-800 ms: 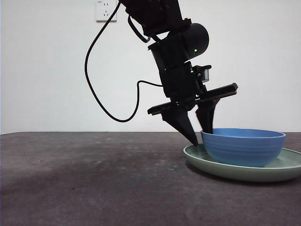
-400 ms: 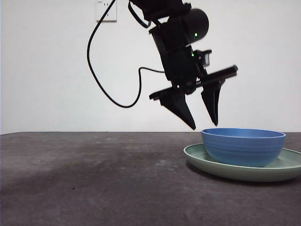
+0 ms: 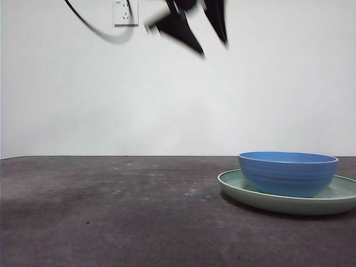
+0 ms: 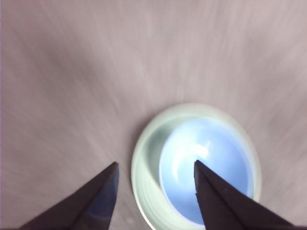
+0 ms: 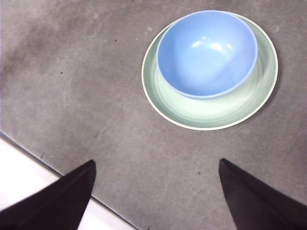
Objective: Pick up the blue bowl, put it on the green plate, put it on desk
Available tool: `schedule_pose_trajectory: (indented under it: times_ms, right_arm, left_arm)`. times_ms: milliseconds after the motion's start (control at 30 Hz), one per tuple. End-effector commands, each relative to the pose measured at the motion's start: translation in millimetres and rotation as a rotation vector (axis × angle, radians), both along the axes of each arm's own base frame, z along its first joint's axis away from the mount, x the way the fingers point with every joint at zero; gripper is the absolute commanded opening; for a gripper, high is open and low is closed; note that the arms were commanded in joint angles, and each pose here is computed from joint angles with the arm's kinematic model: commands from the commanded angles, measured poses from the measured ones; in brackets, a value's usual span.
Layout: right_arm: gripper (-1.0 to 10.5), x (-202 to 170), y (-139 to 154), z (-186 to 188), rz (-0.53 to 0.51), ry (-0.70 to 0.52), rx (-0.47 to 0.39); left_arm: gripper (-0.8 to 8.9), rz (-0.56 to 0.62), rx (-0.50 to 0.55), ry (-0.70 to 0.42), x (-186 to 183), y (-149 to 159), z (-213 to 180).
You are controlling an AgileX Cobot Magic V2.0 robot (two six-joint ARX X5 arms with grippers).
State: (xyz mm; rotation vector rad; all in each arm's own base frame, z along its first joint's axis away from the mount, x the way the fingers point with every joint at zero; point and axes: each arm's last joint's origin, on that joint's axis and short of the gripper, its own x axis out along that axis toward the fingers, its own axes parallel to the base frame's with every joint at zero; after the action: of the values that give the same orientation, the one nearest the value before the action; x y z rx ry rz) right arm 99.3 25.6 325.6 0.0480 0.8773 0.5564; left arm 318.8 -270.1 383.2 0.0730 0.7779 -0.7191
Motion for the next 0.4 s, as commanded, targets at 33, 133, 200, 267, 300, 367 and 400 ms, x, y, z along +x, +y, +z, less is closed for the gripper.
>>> schedule_pose_trajectory:
  times_ms: [33, 133, 200, 267, 300, 367, 400]
  right_arm:
    - [4.1, 1, 1, 5, -0.003, -0.016, 0.007]
    - [4.1, 1, 1, 5, -0.003, -0.017, 0.007]
    - [4.1, 1, 1, 5, -0.003, -0.017, 0.007]
    - [4.1, 1, 1, 5, -0.003, -0.017, 0.007]
    - [4.1, 1, 1, 5, -0.003, -0.017, 0.007]
    - [4.1, 1, 1, 5, -0.003, -0.017, 0.007]
    - [4.1, 1, 1, 5, -0.003, -0.017, 0.007]
  left_arm:
    - [2.57, -0.008, -0.019, -0.073, -10, 16, 28]
    - [2.57, 0.003, -0.027, -0.112, -24, 42, 52]
    - [2.57, 0.014, -0.014, -0.12, -34, 60, 64]
    - [2.57, 0.016, -0.014, -0.123, -44, 73, 71]
    - [2.57, 0.006, -0.023, -0.122, -51, 80, 74]
    - [2.57, -0.007, -0.043, -0.122, -62, 91, 76]
    - [2.57, -0.007, -0.043, -0.127, -67, 96, 75]
